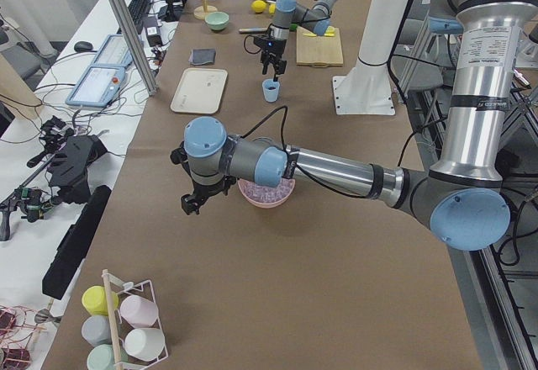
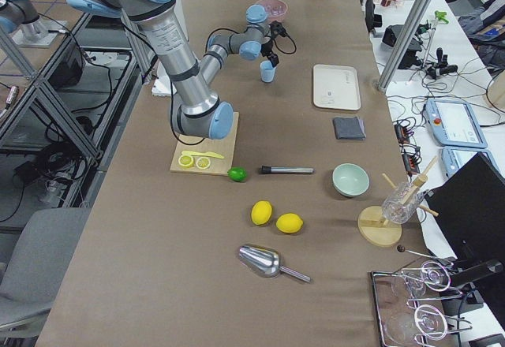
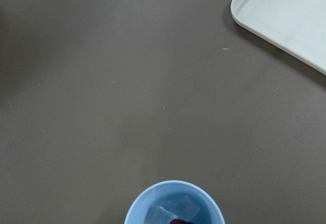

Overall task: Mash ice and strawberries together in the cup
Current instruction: 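Move the right gripper to the steel muddler near the green bowl, then lower the right gripper and grasp the muddler's upper end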

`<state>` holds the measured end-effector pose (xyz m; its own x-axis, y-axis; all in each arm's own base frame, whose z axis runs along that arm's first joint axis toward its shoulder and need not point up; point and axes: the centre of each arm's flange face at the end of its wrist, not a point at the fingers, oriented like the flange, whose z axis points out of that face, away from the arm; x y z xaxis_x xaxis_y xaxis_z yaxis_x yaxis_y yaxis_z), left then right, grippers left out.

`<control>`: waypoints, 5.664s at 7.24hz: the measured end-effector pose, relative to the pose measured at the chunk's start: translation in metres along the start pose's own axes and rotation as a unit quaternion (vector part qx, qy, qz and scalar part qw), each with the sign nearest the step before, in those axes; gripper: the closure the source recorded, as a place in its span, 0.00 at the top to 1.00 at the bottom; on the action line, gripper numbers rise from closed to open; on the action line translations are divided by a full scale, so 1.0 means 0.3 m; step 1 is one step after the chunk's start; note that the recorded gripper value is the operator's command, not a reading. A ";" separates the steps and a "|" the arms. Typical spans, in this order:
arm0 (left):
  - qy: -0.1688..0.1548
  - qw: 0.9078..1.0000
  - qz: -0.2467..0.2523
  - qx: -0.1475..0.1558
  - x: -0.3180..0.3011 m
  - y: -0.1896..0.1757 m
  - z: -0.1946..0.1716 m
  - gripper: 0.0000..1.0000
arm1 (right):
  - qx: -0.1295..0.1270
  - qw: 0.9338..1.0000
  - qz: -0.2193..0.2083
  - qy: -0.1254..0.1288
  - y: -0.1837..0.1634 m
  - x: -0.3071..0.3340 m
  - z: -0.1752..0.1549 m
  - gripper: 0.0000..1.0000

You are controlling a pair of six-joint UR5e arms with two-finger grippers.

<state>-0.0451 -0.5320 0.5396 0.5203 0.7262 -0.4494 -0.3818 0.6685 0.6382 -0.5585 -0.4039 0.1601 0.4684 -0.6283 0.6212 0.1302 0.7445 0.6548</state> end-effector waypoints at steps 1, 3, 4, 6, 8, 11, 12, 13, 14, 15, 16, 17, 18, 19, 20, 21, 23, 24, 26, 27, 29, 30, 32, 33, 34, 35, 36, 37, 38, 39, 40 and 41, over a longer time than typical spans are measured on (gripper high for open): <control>0.000 1.000 0.001 0.001 0.000 -0.005 -0.002 0.97 | 0.007 1.000 0.005 0.003 -0.017 0.052 -0.039 1.00; -0.002 1.000 0.002 0.002 0.001 -0.016 -0.008 0.97 | 0.008 1.000 0.029 -0.002 -0.072 0.246 -0.161 1.00; -0.003 1.000 0.005 0.004 0.000 -0.032 -0.016 0.97 | 0.007 0.999 0.046 0.001 -0.088 0.377 -0.227 1.00; -0.008 1.000 0.016 0.012 0.003 -0.087 -0.042 0.97 | -0.001 0.996 0.086 0.034 -0.049 0.645 -0.305 1.00; -0.011 0.999 0.024 0.017 0.009 -0.111 -0.056 0.97 | -0.028 0.986 0.151 0.068 0.000 0.932 -0.426 1.00; -0.018 0.999 0.038 0.027 0.020 -0.135 -0.075 0.97 | -0.072 0.964 0.228 0.118 0.145 1.171 -0.497 1.00; -0.020 0.998 0.043 0.030 0.023 -0.142 -0.081 0.97 | -0.088 0.957 0.243 0.132 0.204 1.229 -0.489 1.00; -0.023 0.998 0.049 0.034 0.026 -0.142 -0.084 0.97 | -0.101 0.951 0.255 0.143 0.256 1.281 -0.472 1.00; -0.027 0.997 0.055 0.039 0.028 -0.136 -0.083 0.97 | -0.115 0.945 0.266 0.152 0.301 1.334 -0.442 1.00; -0.030 0.997 0.060 0.043 0.030 -0.135 -0.084 0.97 | -0.131 0.939 0.275 0.161 0.339 1.388 -0.401 1.00; -0.032 0.996 0.064 0.046 0.034 -0.138 -0.088 0.97 | -0.145 0.935 0.277 0.169 0.369 1.438 -0.361 1.00; -0.036 0.996 0.070 0.049 0.037 -0.143 -0.093 0.97 | -0.158 0.932 0.274 0.176 0.392 1.478 -0.327 1.00; -0.042 0.995 0.078 0.054 0.038 -0.150 -0.098 0.97 | -0.169 0.929 0.276 0.181 0.413 1.513 -0.295 1.00; -0.046 0.994 0.085 0.058 0.040 -0.159 -0.105 0.97 | -0.177 0.925 0.281 0.183 0.432 1.544 -0.265 1.00; -0.049 0.993 0.090 0.061 0.043 -0.169 -0.111 0.97 | -0.184 0.922 0.286 0.183 0.452 1.574 -0.236 1.00; -0.052 0.992 0.093 0.062 0.043 -0.175 -0.115 0.97 | -0.189 0.920 0.290 0.182 0.474 1.603 -0.210 1.00; -0.069 0.990 0.105 0.066 0.044 -0.184 -0.127 0.97 | -0.195 0.920 0.295 0.166 0.494 1.622 -0.179 1.00; -0.073 0.989 0.108 0.067 0.044 -0.187 -0.128 0.97 | -0.197 0.921 0.299 0.152 0.488 1.614 -0.174 1.00; -0.075 0.989 0.111 0.067 0.046 -0.190 -0.127 0.97 | -0.201 0.921 0.304 0.140 0.482 1.610 -0.168 1.00; -0.075 0.989 0.111 0.067 0.045 -0.190 -0.125 0.97 | -0.203 0.920 0.306 0.139 0.487 1.615 -0.161 1.00; -0.079 0.989 0.111 0.065 0.044 -0.191 -0.125 0.97 | -0.208 0.917 0.309 0.141 0.481 1.630 -0.138 0.94; -0.082 0.988 0.112 0.064 0.042 -0.193 -0.126 0.97 | -0.210 0.916 0.311 0.142 0.476 1.637 -0.128 0.87; -0.084 0.988 0.112 0.062 0.040 -0.198 -0.123 0.97 | -0.214 0.914 0.312 0.143 0.479 1.645 -0.114 0.67; -0.085 0.988 0.112 0.062 0.039 -0.202 -0.123 0.97 | -0.215 0.914 0.313 0.144 0.483 1.648 -0.110 0.64; -0.089 0.988 0.113 0.060 0.036 -0.208 -0.125 0.97 | -0.216 0.913 0.314 0.144 0.486 1.651 -0.107 0.65; -0.096 0.987 0.114 0.058 0.033 -0.214 -0.128 0.97 | -0.217 0.913 0.315 0.144 0.487 1.651 -0.105 0.61; -0.099 0.987 0.115 0.057 0.032 -0.219 -0.128 0.97 | -0.217 0.912 0.316 0.144 0.487 1.650 -0.103 0.34; -0.100 0.987 0.115 0.057 0.032 -0.222 -0.127 0.97 | -0.217 0.912 0.317 0.145 0.488 1.649 -0.102 0.10; -0.100 0.987 0.116 0.057 0.031 -0.225 -0.127 0.97 | -0.218 0.912 0.317 0.145 0.489 1.648 -0.100 0.02; -0.101 0.986 0.117 0.057 0.031 -0.231 -0.129 0.97 | -0.218 0.911 0.318 0.145 0.489 1.646 -0.098 0.00; -0.101 0.986 0.118 0.058 0.031 -0.238 -0.132 0.97 | -0.218 0.911 0.319 0.145 0.489 1.644 -0.096 0.00; -0.102 0.986 0.120 0.059 0.031 -0.246 -0.136 0.97 | -0.218 0.911 0.318 0.144 0.488 1.637 -0.093 0.00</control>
<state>-0.0432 -0.5679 0.4627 0.5736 0.8053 -0.1496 -0.4270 0.4498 0.7845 -0.2848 -0.5972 0.5492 0.7725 0.0005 0.6350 0.0577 0.9958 -0.0709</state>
